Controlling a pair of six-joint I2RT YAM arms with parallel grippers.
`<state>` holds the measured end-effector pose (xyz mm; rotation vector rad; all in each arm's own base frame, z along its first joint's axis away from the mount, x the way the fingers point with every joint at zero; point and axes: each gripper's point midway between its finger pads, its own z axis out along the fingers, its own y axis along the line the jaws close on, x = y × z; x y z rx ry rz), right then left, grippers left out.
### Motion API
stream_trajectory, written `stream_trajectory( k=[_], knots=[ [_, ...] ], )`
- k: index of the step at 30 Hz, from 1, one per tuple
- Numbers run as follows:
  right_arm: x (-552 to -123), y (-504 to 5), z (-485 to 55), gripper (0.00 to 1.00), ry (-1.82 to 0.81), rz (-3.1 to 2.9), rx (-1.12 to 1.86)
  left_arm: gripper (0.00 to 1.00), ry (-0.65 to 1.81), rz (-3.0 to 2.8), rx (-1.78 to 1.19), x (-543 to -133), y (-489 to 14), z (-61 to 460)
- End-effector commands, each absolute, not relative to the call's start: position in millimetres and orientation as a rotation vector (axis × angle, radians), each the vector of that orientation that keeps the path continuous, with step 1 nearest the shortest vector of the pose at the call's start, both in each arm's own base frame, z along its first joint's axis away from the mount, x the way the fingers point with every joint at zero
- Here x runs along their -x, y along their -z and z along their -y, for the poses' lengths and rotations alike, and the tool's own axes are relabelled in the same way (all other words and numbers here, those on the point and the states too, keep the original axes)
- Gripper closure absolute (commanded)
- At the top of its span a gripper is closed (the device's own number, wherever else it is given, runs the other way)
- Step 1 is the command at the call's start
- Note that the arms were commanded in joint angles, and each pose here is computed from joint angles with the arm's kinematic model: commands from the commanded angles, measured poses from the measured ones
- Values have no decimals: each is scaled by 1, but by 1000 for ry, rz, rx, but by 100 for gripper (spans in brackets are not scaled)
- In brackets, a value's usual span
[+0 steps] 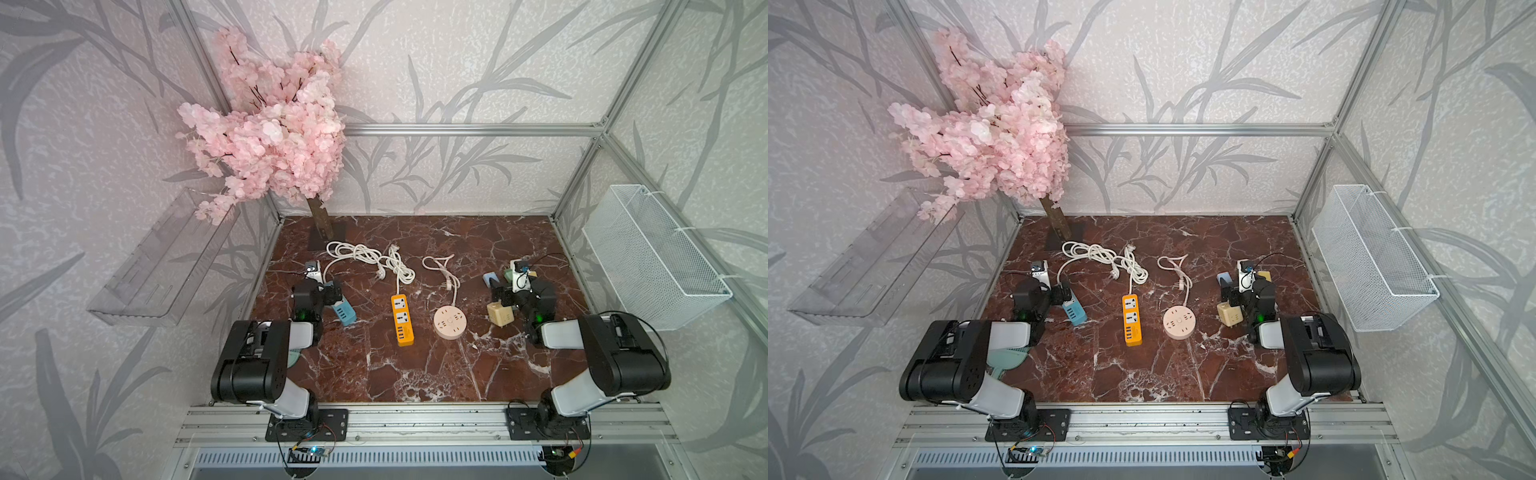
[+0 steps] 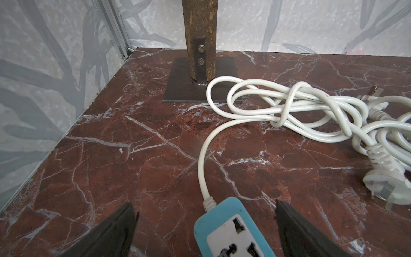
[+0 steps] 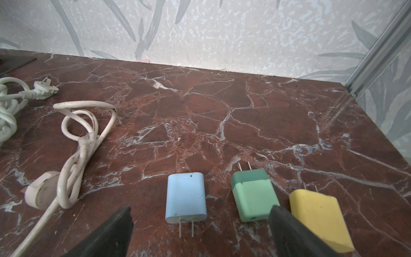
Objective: Pull the plug off the socket
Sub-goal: Reset both arms
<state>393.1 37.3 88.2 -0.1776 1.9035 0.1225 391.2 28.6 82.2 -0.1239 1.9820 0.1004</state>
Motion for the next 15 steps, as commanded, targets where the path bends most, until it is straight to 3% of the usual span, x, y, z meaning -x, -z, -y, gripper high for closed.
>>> stream_trajectory(
  k=[1,15],
  knots=[
    [-397,-94,-42,1,-134,-1875,202,0,-110,-1955,142,-395,-92,-33],
    [-397,-94,-43,1,-135,-1875,204,0,-115,-1957,142,-395,-91,-33]
  ],
)
